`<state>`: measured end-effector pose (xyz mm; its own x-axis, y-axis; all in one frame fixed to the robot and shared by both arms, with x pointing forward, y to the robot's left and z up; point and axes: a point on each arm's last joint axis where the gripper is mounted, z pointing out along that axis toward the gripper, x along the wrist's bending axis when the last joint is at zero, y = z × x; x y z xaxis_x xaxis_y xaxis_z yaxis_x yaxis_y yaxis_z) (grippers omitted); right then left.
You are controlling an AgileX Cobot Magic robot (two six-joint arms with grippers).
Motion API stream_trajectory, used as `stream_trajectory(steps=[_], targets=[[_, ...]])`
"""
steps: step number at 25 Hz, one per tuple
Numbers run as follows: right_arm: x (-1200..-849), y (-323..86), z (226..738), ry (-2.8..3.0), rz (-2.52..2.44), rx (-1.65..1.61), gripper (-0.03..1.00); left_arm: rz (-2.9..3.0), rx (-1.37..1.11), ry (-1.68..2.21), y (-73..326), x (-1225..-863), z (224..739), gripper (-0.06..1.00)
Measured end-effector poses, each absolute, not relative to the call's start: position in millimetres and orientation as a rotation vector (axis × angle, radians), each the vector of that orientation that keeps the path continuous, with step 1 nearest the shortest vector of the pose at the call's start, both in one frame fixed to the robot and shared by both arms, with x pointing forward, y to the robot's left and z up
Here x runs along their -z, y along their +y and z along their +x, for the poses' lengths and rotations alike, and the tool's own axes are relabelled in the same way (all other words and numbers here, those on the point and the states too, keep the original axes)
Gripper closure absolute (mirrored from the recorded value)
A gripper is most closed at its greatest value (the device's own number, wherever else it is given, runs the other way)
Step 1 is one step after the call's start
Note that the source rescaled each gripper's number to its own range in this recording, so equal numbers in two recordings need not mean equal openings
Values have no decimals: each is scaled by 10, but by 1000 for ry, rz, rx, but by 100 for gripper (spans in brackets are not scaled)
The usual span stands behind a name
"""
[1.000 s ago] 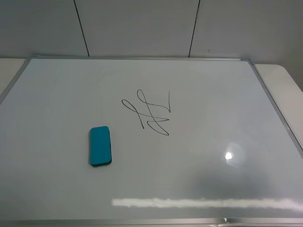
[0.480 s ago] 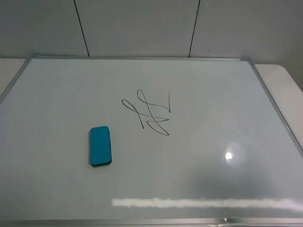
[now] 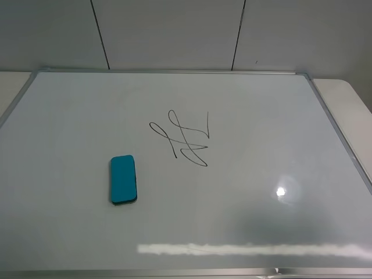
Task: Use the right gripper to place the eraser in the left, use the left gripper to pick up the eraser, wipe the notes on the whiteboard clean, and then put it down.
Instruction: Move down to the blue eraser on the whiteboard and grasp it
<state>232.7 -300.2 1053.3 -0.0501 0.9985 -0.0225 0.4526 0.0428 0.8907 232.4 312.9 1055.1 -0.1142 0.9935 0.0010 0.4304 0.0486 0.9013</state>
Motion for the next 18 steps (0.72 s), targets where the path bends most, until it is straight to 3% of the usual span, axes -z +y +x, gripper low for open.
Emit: stream_trajectory(steps=[18], targets=[[-10533, -3002, 2327, 1598, 1499, -956, -3, 1456, -1023, 1632, 3126, -10551, 2325, -6]])
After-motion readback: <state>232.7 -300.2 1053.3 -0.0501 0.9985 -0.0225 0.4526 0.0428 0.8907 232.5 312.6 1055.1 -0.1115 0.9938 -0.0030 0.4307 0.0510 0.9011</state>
